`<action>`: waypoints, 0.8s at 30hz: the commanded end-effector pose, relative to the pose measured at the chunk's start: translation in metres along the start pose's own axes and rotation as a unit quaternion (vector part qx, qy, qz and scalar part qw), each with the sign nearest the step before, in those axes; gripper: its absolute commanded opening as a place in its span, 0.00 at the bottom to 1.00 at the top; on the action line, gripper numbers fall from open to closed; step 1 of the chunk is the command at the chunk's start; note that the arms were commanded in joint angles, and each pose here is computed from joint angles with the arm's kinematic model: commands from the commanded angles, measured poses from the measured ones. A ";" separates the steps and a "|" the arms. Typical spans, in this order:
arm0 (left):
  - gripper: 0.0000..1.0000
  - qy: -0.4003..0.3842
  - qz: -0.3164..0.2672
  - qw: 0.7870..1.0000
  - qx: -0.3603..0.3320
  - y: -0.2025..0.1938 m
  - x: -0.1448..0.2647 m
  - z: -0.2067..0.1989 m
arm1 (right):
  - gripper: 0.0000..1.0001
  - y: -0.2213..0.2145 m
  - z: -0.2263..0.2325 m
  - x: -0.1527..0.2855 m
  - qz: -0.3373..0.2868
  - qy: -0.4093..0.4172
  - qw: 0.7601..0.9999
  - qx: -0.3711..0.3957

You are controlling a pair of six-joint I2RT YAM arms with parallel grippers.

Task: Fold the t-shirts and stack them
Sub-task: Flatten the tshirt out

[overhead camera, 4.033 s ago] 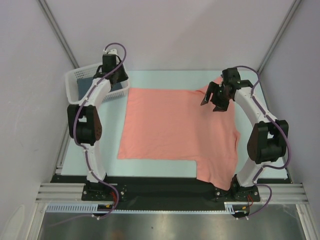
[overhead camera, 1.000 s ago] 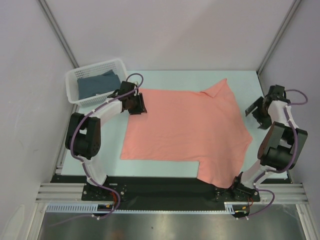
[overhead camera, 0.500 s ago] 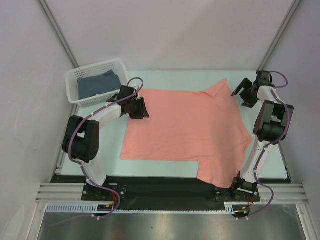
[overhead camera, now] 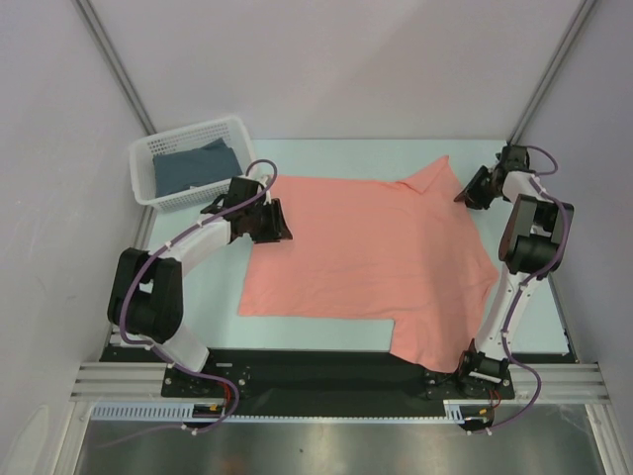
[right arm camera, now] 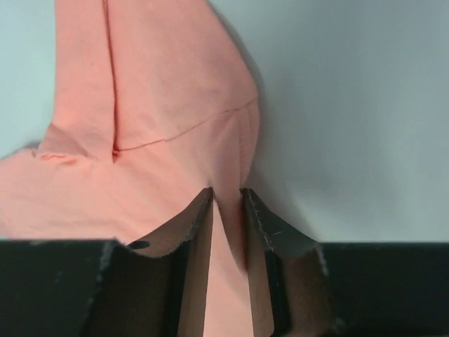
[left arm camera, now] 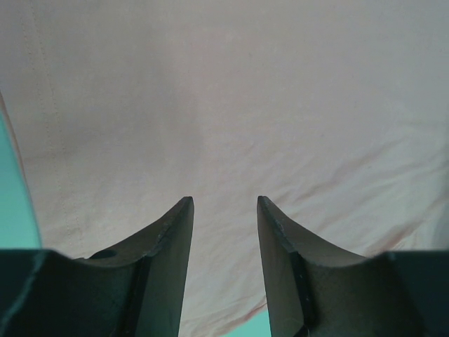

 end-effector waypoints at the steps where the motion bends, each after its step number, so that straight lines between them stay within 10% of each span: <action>1: 0.47 -0.019 -0.021 1.000 -0.004 0.010 0.009 -0.010 | 0.28 0.005 0.036 0.020 -0.017 0.031 0.999 0.028; 11: 0.47 -0.031 -0.024 0.999 0.005 0.019 0.009 -0.016 | 0.40 -0.067 0.078 0.048 0.016 -0.070 0.997 0.043; 17: 0.47 -0.030 -0.022 0.999 0.003 0.020 0.004 -0.014 | 0.78 -0.110 0.098 0.052 0.055 -0.015 0.997 0.050; 24: 0.47 -0.028 -0.023 0.999 0.000 0.024 -0.003 -0.012 | 0.75 -0.067 0.061 0.082 0.022 -0.033 0.998 0.049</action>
Point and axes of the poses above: each gripper's point midway between its finger pads, its own x axis back along the fingers, its own z axis along the line the jaws close on, y = z × x, the point moved 4 cm from there along x, back along the fingers, and after that the axes turned 12 degrees about -x, right-handed, at the moved point
